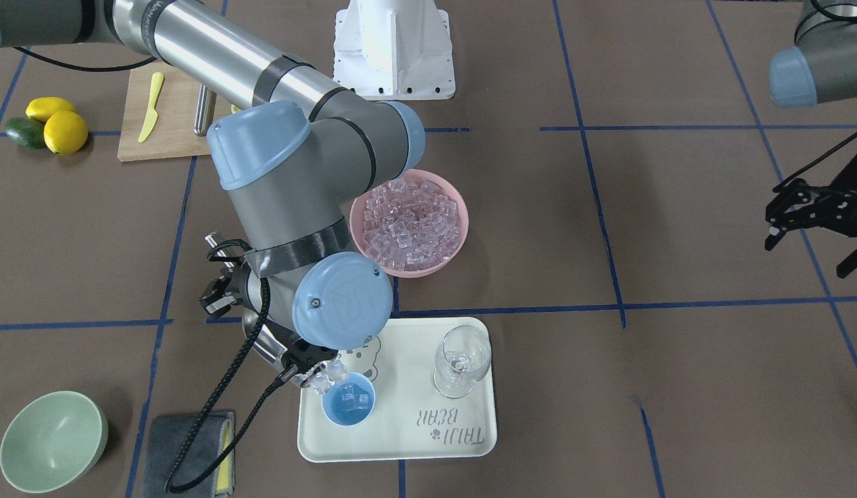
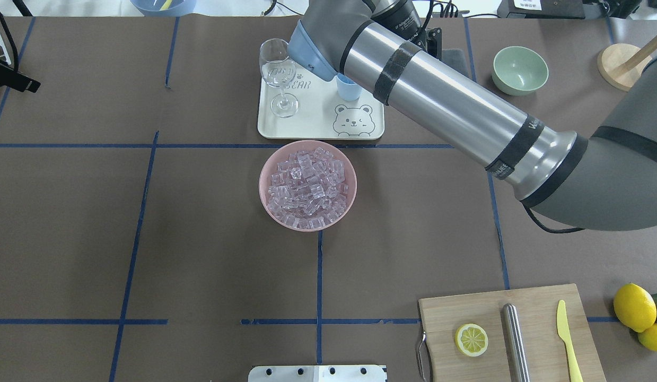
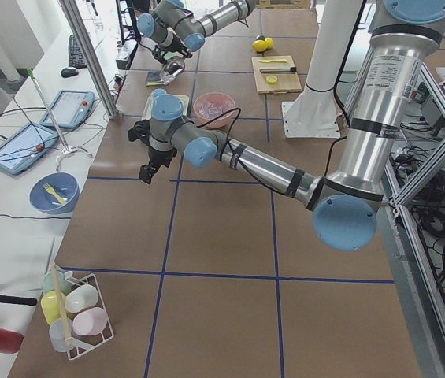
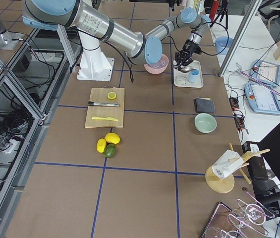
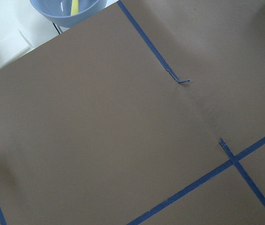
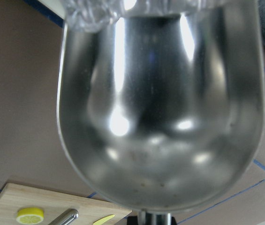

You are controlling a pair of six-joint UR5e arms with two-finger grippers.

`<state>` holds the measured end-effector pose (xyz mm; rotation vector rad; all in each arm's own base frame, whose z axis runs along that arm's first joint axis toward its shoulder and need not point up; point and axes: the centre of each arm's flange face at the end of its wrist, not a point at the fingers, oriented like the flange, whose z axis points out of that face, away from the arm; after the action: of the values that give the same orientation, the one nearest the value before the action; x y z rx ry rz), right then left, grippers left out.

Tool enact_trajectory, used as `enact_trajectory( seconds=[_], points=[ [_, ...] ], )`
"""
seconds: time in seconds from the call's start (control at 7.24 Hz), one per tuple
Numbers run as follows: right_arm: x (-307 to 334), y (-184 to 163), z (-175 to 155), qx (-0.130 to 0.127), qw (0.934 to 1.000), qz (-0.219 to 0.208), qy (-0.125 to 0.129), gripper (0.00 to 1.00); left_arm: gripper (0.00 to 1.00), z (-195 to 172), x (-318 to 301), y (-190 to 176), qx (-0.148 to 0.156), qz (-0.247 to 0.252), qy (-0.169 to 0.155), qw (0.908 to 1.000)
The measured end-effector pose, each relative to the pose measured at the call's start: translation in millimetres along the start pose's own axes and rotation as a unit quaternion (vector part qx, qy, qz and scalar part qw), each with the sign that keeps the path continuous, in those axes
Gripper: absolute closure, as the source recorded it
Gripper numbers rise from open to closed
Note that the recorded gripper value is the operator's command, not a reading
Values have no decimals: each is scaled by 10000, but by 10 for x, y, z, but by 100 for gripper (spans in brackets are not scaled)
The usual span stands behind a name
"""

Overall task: Put ice in cup with scoop
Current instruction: 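Tilt the scoop over the blue cup with the right gripper to pour ice, then carry the empty scoop back toward its spot on the table with the right gripper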

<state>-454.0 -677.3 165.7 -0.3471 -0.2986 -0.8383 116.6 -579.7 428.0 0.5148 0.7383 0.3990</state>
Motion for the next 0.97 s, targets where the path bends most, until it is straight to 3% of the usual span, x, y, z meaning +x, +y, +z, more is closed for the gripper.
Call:
enact_trajectory(
  seconds=[0.97],
  points=[
    [3, 68, -120, -37, 10000, 82, -32, 100, 0, -7, -8, 18, -8, -13, -6, 10000]
  ],
)
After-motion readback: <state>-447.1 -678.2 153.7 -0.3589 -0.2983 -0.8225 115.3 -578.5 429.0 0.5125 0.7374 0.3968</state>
